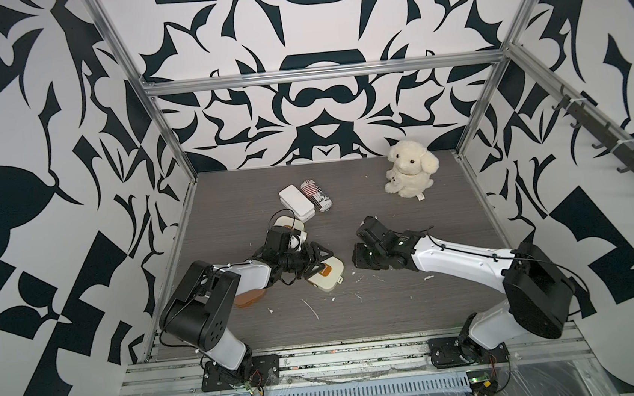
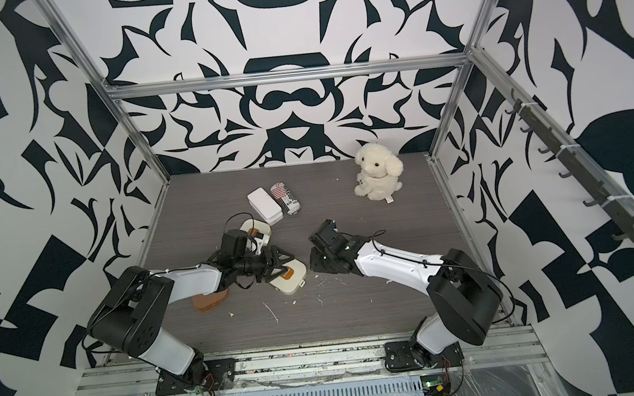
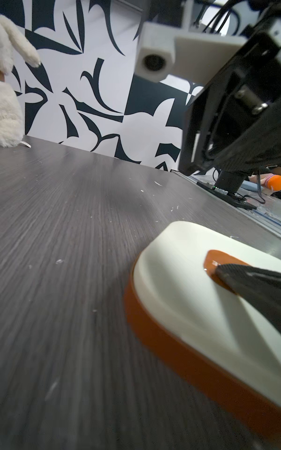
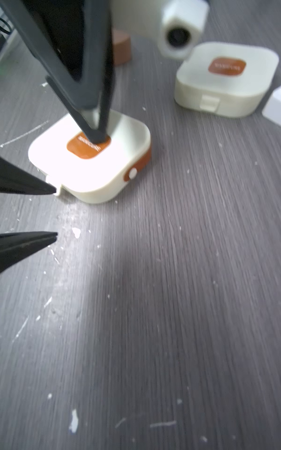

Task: Organize nail clipper sets
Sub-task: Close the storage box at the center of the board.

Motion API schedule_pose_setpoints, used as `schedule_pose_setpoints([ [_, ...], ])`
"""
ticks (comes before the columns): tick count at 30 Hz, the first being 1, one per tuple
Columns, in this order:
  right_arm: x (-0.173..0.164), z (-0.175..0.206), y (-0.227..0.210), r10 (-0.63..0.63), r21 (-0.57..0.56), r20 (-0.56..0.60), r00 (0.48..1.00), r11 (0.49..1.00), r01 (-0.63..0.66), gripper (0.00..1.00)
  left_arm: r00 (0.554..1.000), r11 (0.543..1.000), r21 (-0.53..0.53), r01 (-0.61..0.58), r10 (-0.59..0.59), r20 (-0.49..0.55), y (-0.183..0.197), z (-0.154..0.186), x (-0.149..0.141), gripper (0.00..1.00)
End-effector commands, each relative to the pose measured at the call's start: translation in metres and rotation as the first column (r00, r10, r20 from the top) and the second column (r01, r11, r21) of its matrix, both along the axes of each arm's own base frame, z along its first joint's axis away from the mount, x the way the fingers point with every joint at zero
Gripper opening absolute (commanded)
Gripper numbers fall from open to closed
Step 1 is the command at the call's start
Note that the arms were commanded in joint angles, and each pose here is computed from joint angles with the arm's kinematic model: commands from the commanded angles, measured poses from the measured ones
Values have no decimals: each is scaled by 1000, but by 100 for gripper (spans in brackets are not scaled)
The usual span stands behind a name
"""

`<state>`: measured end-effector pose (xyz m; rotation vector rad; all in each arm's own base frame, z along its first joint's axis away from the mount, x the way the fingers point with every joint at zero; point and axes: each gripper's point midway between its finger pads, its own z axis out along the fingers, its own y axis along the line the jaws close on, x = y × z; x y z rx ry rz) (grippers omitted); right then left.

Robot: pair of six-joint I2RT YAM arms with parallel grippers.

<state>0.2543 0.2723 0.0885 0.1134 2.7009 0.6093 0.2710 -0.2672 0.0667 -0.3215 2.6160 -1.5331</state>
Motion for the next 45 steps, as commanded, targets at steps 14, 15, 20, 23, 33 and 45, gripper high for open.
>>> schedule_pose_setpoints([
  [14, -19, -12, 62, 7, 113, -56, 998, 994, -1, 31, 992, 986, 146, -83, 95, -79, 20, -32, -3, 66],
  [15, -20, -16, 62, 1, 112, -62, 998, 994, 6, 31, 992, 986, 146, -82, 94, -78, 21, -31, -3, 66],
  [20, -23, -26, 63, -24, 119, -85, 996, 992, 34, 32, 994, 987, 143, -78, 89, -69, 20, -27, -1, 66],
  [23, -24, -32, 60, -50, 112, -92, 994, 992, 60, 32, 995, 988, 137, -73, 82, -58, 18, -19, 0, 67],
  [33, -29, -48, 56, -70, 74, -109, 992, 994, 78, 32, 995, 928, 367, -61, 27, 97, 51, 37, 2, 74],
  [45, -30, -57, 49, -80, 39, -109, 991, 996, 85, 33, 997, 853, 518, 60, -76, 9, 66, -27, 5, 76],
])
